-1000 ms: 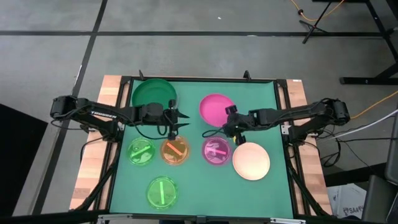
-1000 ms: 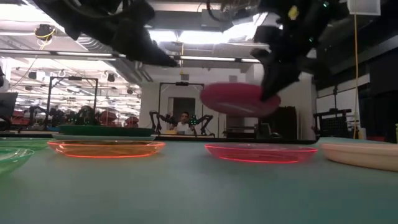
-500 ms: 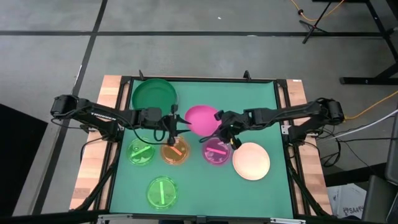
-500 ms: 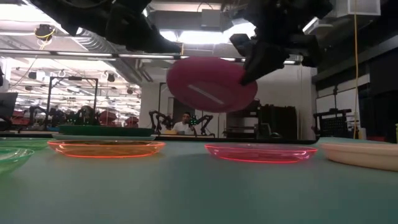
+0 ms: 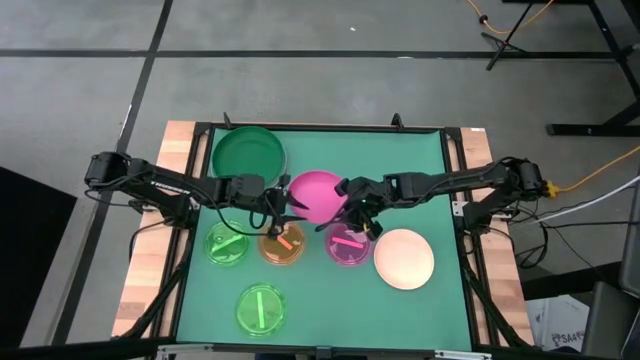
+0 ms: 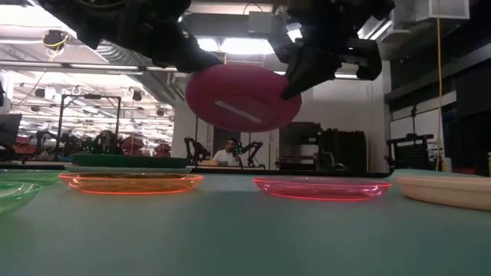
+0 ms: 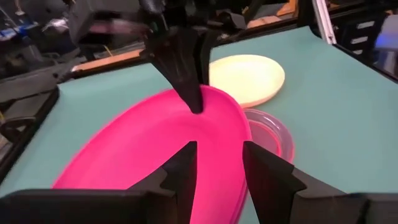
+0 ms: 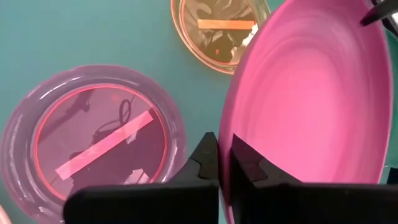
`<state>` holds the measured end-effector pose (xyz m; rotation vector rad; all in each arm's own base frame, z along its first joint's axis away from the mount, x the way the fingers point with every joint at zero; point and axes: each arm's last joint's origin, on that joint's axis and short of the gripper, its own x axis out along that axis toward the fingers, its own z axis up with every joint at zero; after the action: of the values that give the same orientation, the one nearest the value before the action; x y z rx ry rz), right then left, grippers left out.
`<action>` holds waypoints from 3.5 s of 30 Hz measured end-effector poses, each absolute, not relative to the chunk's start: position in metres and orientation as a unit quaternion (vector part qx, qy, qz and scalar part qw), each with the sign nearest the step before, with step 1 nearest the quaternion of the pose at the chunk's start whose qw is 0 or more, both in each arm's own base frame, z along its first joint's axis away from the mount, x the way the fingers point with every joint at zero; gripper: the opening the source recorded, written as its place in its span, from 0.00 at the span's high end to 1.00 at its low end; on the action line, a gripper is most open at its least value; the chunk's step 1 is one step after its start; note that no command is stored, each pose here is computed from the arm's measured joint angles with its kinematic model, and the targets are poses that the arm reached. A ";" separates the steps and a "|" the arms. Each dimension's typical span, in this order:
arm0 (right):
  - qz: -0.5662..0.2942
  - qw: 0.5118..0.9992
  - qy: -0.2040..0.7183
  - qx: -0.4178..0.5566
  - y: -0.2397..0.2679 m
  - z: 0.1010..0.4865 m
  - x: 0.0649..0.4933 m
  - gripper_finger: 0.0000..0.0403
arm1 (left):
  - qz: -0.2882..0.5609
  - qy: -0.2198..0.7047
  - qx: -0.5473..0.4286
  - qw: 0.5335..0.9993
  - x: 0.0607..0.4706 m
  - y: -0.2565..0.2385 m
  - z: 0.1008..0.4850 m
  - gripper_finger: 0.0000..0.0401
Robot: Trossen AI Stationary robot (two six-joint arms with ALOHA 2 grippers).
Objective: Stack plastic plates
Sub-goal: Stack the dark pink plate on top of the dark green plate
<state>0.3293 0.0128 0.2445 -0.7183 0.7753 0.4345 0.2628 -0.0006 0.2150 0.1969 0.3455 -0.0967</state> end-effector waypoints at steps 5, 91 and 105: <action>0.209 0.841 0.365 -0.341 0.013 0.245 0.329 1.00 | -0.063 0.175 0.094 0.978 0.262 -0.001 0.214 0.69; 0.086 0.845 0.357 -0.388 0.006 0.262 0.329 0.62 | 0.022 0.234 0.088 0.968 0.258 0.017 0.205 0.98; 0.071 0.859 0.375 -0.340 0.006 0.277 0.310 0.62 | 0.237 0.269 0.107 0.928 0.248 0.061 0.203 0.98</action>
<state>0.3101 0.0056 0.2767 -0.7146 0.7873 0.1490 0.2483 0.0612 0.2031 0.2189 0.5504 0.4856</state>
